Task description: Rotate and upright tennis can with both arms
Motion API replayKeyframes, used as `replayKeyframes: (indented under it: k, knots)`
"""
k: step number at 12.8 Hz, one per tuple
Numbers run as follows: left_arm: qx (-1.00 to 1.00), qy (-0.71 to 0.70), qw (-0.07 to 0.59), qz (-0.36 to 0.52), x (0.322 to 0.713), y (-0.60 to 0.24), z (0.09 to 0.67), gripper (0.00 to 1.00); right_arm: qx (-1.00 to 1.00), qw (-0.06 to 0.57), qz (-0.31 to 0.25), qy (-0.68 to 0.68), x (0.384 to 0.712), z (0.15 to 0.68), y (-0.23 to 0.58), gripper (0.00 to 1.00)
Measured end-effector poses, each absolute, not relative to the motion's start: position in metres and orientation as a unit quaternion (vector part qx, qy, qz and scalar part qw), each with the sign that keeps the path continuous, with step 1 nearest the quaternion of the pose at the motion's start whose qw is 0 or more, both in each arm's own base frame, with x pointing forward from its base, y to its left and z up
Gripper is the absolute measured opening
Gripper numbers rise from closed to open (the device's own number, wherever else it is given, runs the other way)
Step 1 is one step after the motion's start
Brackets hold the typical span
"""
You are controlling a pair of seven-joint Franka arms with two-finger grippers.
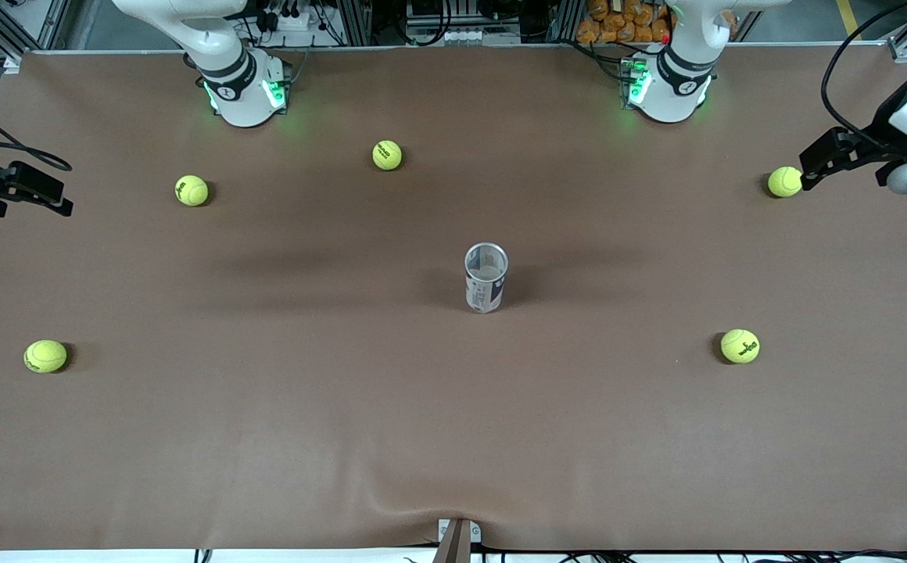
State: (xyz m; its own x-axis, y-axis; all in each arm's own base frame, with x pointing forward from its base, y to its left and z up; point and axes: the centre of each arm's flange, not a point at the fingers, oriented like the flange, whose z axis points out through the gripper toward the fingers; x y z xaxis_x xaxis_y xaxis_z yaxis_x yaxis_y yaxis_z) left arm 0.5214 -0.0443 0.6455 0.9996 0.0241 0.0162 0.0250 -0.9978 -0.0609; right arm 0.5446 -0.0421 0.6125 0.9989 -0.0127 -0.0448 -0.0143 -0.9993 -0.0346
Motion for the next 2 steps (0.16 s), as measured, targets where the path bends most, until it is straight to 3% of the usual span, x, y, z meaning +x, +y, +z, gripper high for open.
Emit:
replayKeyframes:
  k: [2]
  knots:
    - [-0.999,-0.015,0.030,-0.012,0.5221,-0.0419,0.6491,1.00,-1.000,0.017,0.022,0.007,0.5446,0.6125,-0.0421,1.00]
